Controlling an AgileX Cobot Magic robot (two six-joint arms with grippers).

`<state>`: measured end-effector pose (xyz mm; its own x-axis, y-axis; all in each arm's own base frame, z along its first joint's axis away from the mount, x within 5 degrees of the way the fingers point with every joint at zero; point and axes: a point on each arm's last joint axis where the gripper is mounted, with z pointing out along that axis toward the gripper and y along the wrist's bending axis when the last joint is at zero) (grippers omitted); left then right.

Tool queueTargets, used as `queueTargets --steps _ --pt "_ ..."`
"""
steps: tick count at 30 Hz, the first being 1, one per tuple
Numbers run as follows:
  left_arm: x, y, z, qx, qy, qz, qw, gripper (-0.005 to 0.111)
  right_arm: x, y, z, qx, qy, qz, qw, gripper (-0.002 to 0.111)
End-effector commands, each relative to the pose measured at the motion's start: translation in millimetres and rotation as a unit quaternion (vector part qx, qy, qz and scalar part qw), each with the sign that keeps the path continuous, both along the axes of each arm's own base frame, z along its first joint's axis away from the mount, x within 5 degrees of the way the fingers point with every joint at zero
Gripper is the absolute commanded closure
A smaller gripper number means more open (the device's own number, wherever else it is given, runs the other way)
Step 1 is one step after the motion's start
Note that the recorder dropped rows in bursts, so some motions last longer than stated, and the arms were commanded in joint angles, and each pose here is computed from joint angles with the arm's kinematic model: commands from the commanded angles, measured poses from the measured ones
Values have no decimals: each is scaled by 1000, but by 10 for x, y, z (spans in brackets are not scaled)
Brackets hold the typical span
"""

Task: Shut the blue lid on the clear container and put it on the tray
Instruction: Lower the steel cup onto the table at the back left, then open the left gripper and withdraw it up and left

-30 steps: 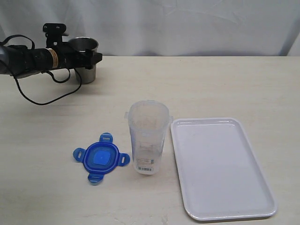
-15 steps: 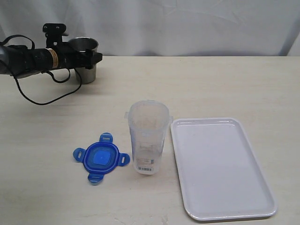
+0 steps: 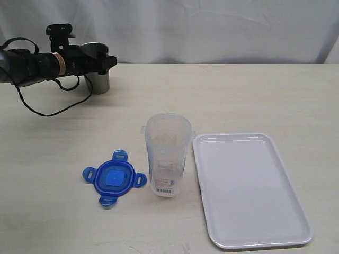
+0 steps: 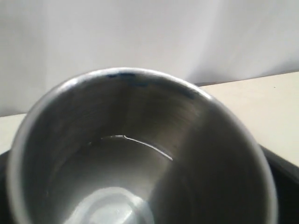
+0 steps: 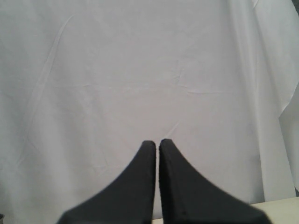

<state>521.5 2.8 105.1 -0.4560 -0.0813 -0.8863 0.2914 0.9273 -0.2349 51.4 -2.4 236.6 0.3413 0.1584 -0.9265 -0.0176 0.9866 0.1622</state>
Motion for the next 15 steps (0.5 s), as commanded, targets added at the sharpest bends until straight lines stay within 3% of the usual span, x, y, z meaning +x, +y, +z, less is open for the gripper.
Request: queueTargets --steps 1,4,6,15 --pt "17 13 66 16 1 18 1000 12 -5 2 -1 1 -2 2 1000 104" --pt "15 122 116 80 15 55 995 12 -5 2 -1 1 -2 2 1000 104" --pt "9 128 183 102 10 48 994 12 -5 2 -1 1 -2 2 1000 104" --pt "8 36 288 64 -18 11 998 12 -5 2 -1 1 -2 2 1000 104"
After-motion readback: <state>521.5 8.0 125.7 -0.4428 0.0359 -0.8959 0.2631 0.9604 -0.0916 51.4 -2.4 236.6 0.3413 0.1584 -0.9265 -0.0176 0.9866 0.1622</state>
